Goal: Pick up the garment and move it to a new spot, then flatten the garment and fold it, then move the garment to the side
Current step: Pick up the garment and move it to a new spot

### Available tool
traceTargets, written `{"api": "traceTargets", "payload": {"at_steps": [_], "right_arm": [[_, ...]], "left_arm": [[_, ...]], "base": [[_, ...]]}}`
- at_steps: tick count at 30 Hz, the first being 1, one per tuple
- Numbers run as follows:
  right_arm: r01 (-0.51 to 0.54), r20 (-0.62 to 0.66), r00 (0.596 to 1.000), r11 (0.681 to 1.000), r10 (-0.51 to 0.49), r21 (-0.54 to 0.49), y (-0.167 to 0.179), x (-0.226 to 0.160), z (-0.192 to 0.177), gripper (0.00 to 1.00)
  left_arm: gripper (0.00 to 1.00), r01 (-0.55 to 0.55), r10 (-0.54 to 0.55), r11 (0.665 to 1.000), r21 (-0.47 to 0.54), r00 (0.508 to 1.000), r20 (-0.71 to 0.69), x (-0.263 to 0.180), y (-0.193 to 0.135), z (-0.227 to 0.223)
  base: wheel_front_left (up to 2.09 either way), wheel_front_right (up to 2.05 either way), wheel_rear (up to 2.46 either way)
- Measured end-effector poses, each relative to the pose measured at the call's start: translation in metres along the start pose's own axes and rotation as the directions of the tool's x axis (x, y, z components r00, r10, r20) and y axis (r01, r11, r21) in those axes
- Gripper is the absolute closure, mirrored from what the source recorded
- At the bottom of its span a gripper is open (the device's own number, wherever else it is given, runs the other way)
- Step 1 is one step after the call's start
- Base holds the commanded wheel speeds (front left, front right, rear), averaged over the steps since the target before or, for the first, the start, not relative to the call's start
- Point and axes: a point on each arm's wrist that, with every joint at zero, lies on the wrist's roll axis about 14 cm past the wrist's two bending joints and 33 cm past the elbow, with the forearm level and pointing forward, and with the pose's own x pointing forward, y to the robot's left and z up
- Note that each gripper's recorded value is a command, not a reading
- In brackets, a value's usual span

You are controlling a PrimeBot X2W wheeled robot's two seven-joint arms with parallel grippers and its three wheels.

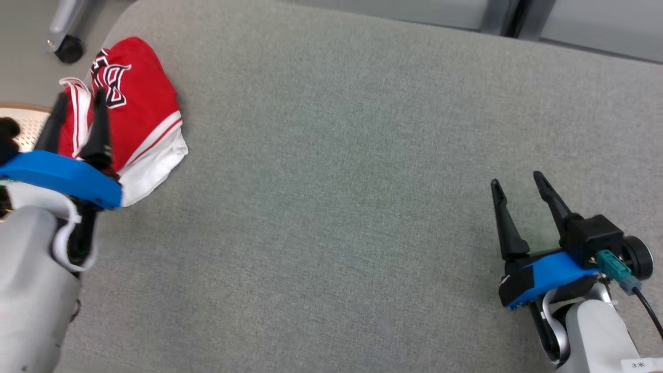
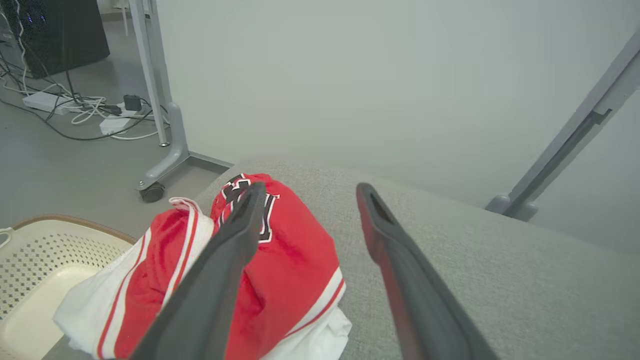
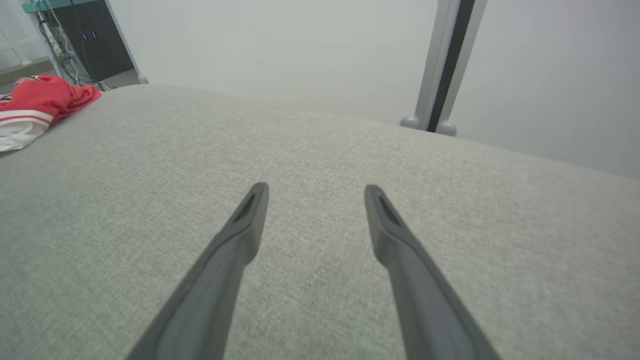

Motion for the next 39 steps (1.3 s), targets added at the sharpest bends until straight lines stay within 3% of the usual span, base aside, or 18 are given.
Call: {"api": "traceTargets", "payload": {"at_steps": [9, 17, 26, 39], "right_arm": [[0.103, 0.083, 0.991, 0.994, -0.105, 0.033, -0.029, -0.029, 0.027, 0.0], [0.183, 0.102, 0.976, 0.98, -0.19, 0.073, -0.048, -0.073, 0.029, 0.0], [0.233, 0.094, 0.965, 0.965, -0.245, 0.12, -0.057, -0.107, 0.02, 0.0], [0.243, 0.086, 0.963, 0.96, -0.256, 0.138, -0.057, -0.116, 0.015, 0.0]], "left_arm": [[0.0, 0.146, -0.147, 0.989, 0.016, 0.986, 0.079, -0.027, -0.07, 0.001], [0.0, 0.213, -0.214, 0.977, 0.017, 0.974, 0.068, -0.072, -0.114, -0.037], [0.0, 0.216, -0.214, 0.975, -0.044, 0.976, 0.036, -0.1, -0.127, -0.066], [0.0, 0.25, -0.249, 0.967, -0.051, 0.968, 0.024, -0.104, -0.143, -0.076]], "base": [[0.0, 0.0, 0.0], [0.0, 0.0, 0.0], [0.0, 0.0, 0.0], [0.0, 0.0, 0.0]]}}
